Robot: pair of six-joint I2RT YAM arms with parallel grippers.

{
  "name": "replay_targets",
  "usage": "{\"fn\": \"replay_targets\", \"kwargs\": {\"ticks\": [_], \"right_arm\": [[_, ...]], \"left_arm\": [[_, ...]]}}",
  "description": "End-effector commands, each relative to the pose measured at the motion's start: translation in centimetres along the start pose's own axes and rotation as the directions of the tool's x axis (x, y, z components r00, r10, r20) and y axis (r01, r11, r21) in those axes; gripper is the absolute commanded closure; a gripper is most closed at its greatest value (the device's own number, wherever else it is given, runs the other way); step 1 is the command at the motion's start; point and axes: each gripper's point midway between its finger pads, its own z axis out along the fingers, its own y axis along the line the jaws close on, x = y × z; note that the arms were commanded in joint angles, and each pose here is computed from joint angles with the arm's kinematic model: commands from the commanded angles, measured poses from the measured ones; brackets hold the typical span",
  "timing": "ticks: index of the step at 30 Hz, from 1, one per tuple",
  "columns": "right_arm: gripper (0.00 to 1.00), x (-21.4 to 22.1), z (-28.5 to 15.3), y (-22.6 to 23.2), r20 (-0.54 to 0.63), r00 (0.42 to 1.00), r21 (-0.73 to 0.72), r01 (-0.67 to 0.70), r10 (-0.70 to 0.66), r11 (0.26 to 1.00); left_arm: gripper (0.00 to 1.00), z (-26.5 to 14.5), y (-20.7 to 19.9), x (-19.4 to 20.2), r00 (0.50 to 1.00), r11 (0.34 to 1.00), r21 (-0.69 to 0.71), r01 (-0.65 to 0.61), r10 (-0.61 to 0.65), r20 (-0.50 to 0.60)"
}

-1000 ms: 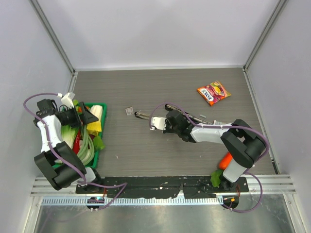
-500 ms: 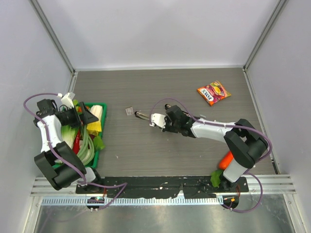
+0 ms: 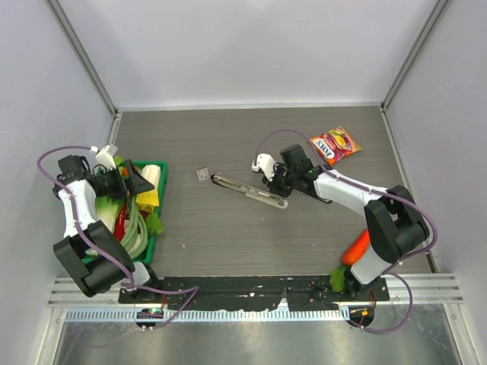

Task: Load the staples into the stapler
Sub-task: Install the staple into the stapler.

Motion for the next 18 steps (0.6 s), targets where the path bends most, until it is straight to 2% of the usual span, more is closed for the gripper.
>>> {"fn": "replay_targets", "kwargs": {"ticks": [1, 10, 18], "right_arm": [[0.92, -2.0, -1.2, -0.1, 0.081, 0.996, -0.039, -0.032, 0.035, 0.999], [0.92, -1.4, -0.2, 0.3, 0.083, 0.996, -0.077, -0.035, 0.041, 0.996], [0.91, -2.0, -1.4, -1.4, 0.176, 0.983, -0.143, -0.021, 0.046, 0.989]], "left_arm": [[0.0, -0.1, 0.3, 0.0, 1.0, 1.0, -0.002, -0.008, 0.008, 0.003], [0.0, -0.2, 0.3, -0.1, 1.0, 1.0, -0.008, -0.01, 0.01, 0.005], [0.0, -0.1, 0.3, -0.1, 1.0, 1.0, -0.003, -0.008, 0.008, 0.004]]}}
